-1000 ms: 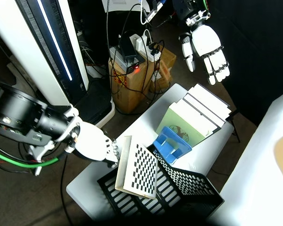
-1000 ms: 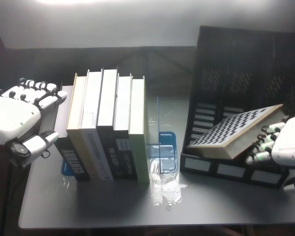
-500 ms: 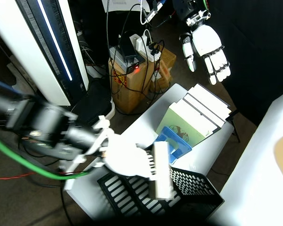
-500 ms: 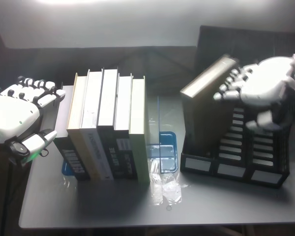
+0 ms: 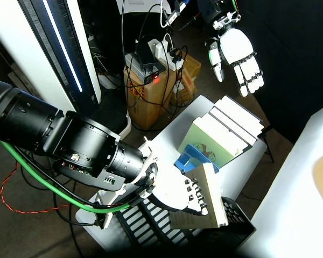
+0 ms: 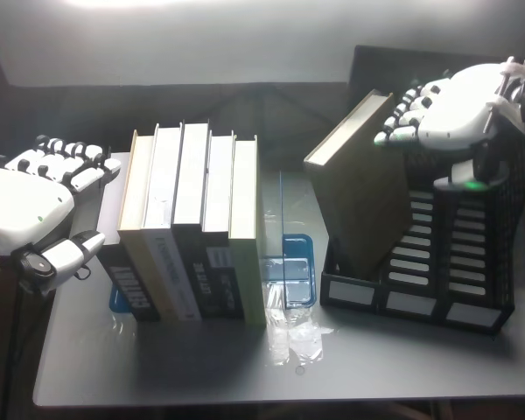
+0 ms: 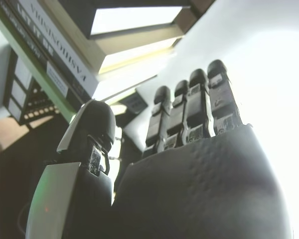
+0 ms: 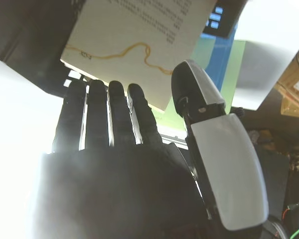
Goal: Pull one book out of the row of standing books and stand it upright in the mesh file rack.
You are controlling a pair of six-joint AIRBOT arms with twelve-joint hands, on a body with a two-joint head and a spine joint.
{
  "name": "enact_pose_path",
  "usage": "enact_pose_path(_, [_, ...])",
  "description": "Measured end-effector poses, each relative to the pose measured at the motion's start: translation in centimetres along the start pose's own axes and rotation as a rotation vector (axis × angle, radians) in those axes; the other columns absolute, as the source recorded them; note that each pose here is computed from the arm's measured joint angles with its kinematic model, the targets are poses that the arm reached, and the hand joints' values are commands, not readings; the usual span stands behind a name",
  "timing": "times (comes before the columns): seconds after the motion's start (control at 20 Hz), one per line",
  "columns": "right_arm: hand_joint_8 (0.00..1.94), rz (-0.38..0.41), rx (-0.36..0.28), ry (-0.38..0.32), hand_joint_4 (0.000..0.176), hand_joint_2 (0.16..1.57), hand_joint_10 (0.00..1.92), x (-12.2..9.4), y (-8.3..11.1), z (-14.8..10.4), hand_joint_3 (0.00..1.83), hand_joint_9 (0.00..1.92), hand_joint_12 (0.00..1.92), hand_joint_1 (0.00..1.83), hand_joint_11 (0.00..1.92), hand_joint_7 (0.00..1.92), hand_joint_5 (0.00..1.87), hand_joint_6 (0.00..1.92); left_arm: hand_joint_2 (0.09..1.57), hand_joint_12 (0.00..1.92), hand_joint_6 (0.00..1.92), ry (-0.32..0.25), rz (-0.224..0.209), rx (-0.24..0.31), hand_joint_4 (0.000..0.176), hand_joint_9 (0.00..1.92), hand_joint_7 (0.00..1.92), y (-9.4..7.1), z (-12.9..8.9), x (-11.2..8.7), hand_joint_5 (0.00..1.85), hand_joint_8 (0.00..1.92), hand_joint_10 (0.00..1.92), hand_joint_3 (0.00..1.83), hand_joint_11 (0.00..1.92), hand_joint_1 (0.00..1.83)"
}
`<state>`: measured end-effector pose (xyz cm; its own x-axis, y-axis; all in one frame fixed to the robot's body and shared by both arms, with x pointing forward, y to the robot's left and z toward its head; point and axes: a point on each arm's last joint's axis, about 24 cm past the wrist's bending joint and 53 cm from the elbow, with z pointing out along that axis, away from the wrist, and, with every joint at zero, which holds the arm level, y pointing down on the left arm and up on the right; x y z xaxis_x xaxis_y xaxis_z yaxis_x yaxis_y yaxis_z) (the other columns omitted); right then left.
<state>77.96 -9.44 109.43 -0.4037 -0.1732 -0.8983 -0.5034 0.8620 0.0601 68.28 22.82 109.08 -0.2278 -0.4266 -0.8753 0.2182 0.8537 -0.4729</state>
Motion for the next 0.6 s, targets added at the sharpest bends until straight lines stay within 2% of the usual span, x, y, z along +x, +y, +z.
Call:
enact_pose_path(0.1, [0.0, 0.005, 0.009, -0.012, 0.0, 1.44, 0.0, -0.5, -0.5, -0.4, 0.01, 0.0, 0.0, 0.65, 0.0, 0.0, 0.0, 0.0, 1.57, 0.0, 0.0, 0.003, -0.001, 0.0, 0.0, 0.0, 0.0, 0.0, 0.0, 0.2, 0.09, 0.0, 0.0, 0.04, 0.0, 0.4])
enact_pose_path(0.25, [0.0, -0.012, -0.026, -0.031, 0.0, 1.45, 0.0, -1.6, 0.6, -2.3, 0.01, 0.0, 0.0, 0.47, 0.0, 0.0, 0.0, 0.0, 1.57, 0.0, 0.0, -0.002, -0.004, 0.005, 0.0, 0.0, 0.0, -0.3, 0.2, 0.0, 0.08, 0.0, 0.0, 0.04, 0.0, 0.46])
enact_pose_path(0.3, [0.0, -0.016, -0.027, -0.046, 0.0, 1.44, 0.0, -1.8, 0.6, -2.8, 0.01, 0.0, 0.0, 0.47, 0.0, 0.0, 0.0, 0.0, 1.57, 0.0, 0.0, -0.005, 0.0, 0.013, 0.0, 0.0, 0.0, -0.5, 0.2, -0.1, 0.09, 0.0, 0.0, 0.02, 0.0, 0.49])
enact_pose_path(0.45, [0.0, -0.022, -0.058, -0.048, 0.0, 1.41, 0.0, -1.5, 1.8, -4.8, 0.0, 0.0, 0.0, 0.36, 0.0, 0.0, 0.0, 0.0, 1.57, 0.0, 0.0, -0.003, -0.008, 0.011, 0.0, 0.0, 0.0, -0.6, 0.2, 0.0, 0.09, 0.0, 0.0, 0.01, 0.0, 0.48])
enact_pose_path(0.6, [0.0, -0.022, -0.077, -0.103, 0.0, 1.41, 0.0, -2.7, 3.2, -6.0, 0.0, 0.0, 0.0, 0.29, 0.0, 0.0, 0.0, 0.0, 1.56, 0.0, 0.0, -0.002, -0.004, 0.016, 0.006, 0.0, 0.0, -0.7, 0.2, 0.0, 0.09, 0.0, 0.0, 0.0, 0.0, 0.56])
